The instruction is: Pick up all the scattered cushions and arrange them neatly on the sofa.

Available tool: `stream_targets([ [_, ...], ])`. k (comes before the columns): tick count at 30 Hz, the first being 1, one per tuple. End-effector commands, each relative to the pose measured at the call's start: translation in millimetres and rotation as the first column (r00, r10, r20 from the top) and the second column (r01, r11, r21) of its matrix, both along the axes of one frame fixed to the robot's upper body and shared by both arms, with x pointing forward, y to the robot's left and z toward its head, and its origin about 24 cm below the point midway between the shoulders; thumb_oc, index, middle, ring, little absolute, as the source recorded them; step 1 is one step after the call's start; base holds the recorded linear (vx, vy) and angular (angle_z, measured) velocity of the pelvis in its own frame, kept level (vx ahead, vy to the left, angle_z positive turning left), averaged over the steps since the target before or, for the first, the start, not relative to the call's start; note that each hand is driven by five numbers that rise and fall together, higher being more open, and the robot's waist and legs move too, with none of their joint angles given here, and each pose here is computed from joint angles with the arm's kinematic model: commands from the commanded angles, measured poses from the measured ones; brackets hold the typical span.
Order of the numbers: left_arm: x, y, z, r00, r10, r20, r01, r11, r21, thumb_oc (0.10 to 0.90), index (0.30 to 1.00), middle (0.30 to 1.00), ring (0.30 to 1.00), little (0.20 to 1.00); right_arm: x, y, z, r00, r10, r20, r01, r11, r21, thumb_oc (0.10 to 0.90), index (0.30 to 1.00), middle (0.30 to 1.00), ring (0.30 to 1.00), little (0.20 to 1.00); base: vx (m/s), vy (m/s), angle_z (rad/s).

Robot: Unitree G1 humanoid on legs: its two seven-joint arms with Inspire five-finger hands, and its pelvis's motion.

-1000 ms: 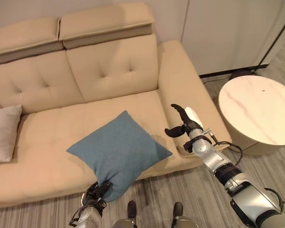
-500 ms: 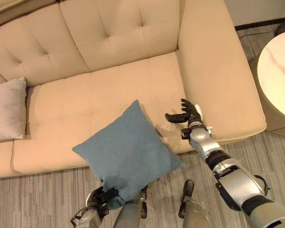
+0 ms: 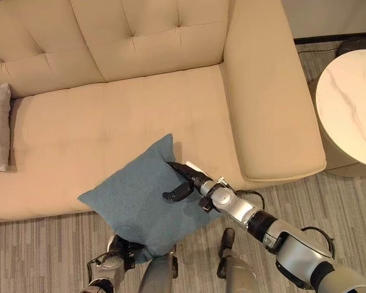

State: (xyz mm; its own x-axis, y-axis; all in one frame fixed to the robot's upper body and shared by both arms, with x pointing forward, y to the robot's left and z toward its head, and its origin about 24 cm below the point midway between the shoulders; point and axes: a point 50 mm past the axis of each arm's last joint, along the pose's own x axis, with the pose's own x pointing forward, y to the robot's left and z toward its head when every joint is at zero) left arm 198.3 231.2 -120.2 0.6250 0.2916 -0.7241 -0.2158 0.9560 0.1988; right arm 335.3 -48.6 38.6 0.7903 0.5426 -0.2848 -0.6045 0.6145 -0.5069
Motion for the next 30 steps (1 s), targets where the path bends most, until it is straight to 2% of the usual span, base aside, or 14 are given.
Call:
stream_targets([
  [1,40.9,2.0,26.2,0.989,-0.090,0.120,0.079,0.993,0.091,0.400,0.300,0.300,0.300,0.300,-56.9,73.6,-19.2,0.917,0.395,-0.055,-0.396,0.918,-0.010,0.400,0.300,0.300,0.300,0.300,0.02,0.003,-0.09],
  [7,42.8,-14.5,26.7,0.978,-0.148,0.149,0.128,0.983,0.134,0.400,0.300,0.300,0.300,0.300,-59.4,55.5,-30.6,0.991,0.115,-0.070,-0.098,0.971,0.217,0.400,0.300,0.300,0.300,0.300,0.02,0.011,-0.09],
  [11,42.2,-34.2,29.9,0.951,-0.228,0.210,0.200,0.969,0.145,0.400,0.300,0.300,0.300,0.300,-64.0,37.2,-25.8,0.992,-0.039,-0.121,0.088,0.899,0.429,0.400,0.300,0.300,0.300,0.300,0.04,0.022,-0.07],
  [13,37.5,-39.4,28.3,0.942,-0.258,0.214,0.227,0.961,0.157,0.400,0.300,0.300,0.300,0.300,-65.5,28.3,-27.0,0.983,-0.096,-0.153,0.159,0.863,0.479,0.400,0.300,0.300,0.300,0.300,0.05,0.025,-0.04],
  [18,40.7,-51.0,38.7,0.901,-0.331,0.281,0.276,0.936,0.218,0.400,0.300,0.300,0.300,0.300,-67.1,10.4,-20.1,0.972,-0.190,-0.141,0.236,0.809,0.538,0.400,0.300,0.300,0.300,0.300,0.05,0.020,-0.11],
  [22,55.3,-56.8,69.4,0.819,-0.362,0.444,0.274,0.928,0.252,0.400,0.300,0.300,0.300,0.300,-64.8,-12.8,0.5,0.963,-0.267,-0.028,0.234,0.782,0.577,0.400,0.300,0.300,0.300,0.300,0.02,-0.001,0.00],
  [25,57.3,-58.0,79.3,0.790,-0.366,0.492,0.273,0.928,0.252,0.400,0.300,0.300,0.300,0.300,-67.6,-22.6,6.3,0.954,-0.298,-0.002,0.241,0.767,0.595,0.400,0.300,0.300,0.300,0.300,0.03,-0.005,0.01],
  [30,55.6,-58.2,102.3,0.714,-0.373,0.593,0.286,0.928,0.240,0.400,0.300,0.300,0.300,0.300,-77.9,-48.0,2.6,0.923,-0.384,-0.032,0.319,0.713,0.625,0.400,0.300,0.300,0.300,0.300,0.02,0.005,0.04],
])
